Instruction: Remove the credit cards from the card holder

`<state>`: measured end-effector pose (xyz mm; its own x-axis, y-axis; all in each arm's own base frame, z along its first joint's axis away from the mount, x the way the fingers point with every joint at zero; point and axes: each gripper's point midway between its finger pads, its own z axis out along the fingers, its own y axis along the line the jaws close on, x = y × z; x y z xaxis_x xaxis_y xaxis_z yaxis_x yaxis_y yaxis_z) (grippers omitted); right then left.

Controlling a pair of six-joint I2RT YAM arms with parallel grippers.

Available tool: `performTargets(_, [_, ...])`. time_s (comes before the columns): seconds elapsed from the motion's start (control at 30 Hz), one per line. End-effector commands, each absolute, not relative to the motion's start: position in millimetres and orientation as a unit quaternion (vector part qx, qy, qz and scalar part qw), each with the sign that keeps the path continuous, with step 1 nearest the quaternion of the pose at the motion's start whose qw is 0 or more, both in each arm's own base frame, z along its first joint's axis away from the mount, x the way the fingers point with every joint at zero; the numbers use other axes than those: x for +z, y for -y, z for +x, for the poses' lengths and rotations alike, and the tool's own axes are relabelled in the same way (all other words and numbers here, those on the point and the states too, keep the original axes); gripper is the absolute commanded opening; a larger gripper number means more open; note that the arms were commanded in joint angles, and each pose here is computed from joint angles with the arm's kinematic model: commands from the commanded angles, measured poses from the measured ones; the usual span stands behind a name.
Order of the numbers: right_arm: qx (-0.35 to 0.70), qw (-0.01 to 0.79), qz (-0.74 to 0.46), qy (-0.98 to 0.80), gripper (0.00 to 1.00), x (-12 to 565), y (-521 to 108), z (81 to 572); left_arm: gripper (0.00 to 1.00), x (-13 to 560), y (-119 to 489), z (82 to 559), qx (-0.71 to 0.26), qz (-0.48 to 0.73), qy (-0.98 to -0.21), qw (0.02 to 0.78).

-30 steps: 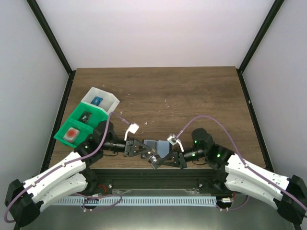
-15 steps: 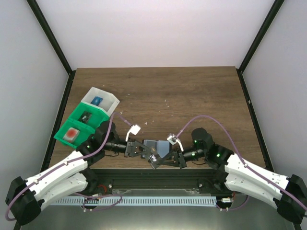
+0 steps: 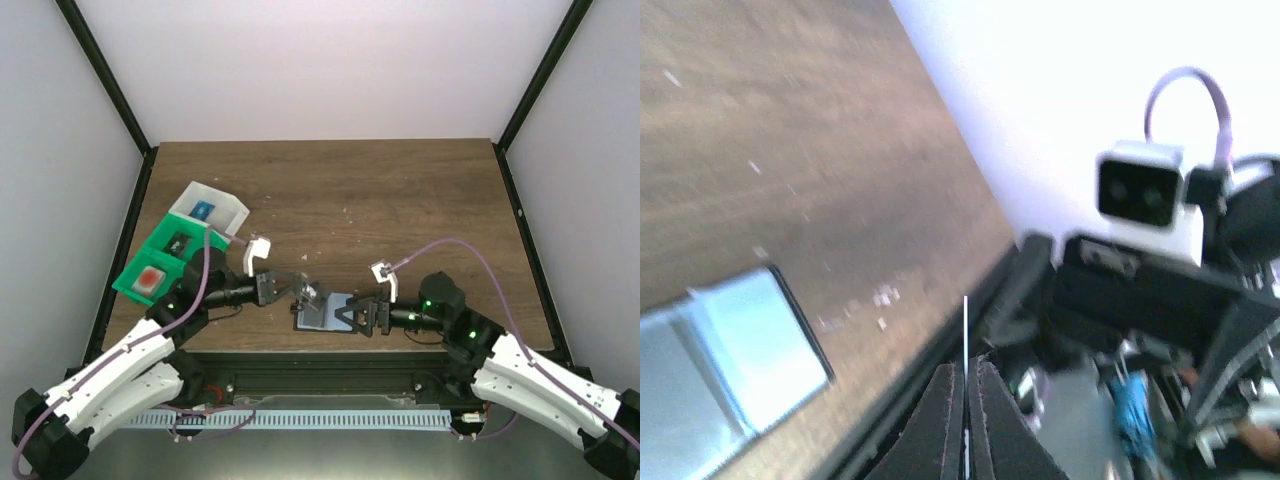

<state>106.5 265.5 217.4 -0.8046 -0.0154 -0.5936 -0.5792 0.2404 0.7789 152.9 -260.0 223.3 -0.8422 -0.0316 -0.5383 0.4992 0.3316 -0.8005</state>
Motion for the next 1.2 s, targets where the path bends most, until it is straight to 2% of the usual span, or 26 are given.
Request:
performTargets(0.0, [0.579, 0.304, -0.128, -0.746, 1.00, 236.8, -251.2, 128.7, 0.00, 264.1, 229.6, 207.5, -0.508, 0.051, -0.778, 0.365])
performTargets(0.2, [0.568, 0.356, -0.129, -0.731, 1.00, 254.4, -245.2, 138.3, 0.00, 284.2, 165.1, 277.6, -0.394, -0.114, -0.787, 0.460])
performTargets(0.33, [0.522, 0.385, -0.155, -0.745, 1.00, 268.3, -248.2, 150.7, 0.00, 294.5, 126.7, 306.9, -0.341, -0.210, -0.763, 0.507])
performTargets(0.47, [0.492, 0.378, -0.177, -0.764, 1.00, 265.0, -252.8, 155.0, 0.00, 286.1, 78.9, 315.8, -0.258, -0.321, -0.739, 0.533])
performTargets(0.63, [0.487, 0.374, -0.195, -0.765, 1.00, 258.8, -253.7, 151.4, 0.00, 271.3, 13.1, 300.8, -0.144, -0.451, -0.686, 0.553])
performTargets(0.73, [0.481, 0.383, -0.205, -0.762, 1.00, 262.9, -250.8, 149.7, 0.00, 261.1, -14.7, 298.6, -0.101, -0.481, -0.673, 0.552])
performTargets(1.0, [0.483, 0.400, -0.188, -0.756, 1.00, 272.3, -239.3, 147.6, 0.00, 218.7, -57.6, 321.6, -0.065, -0.543, -0.675, 0.495])
performTargets(1.17, [0.493, 0.395, -0.171, -0.756, 1.00, 272.8, -233.0, 143.4, 0.00, 211.3, -79.3, 323.5, -0.027, -0.559, -0.666, 0.493])
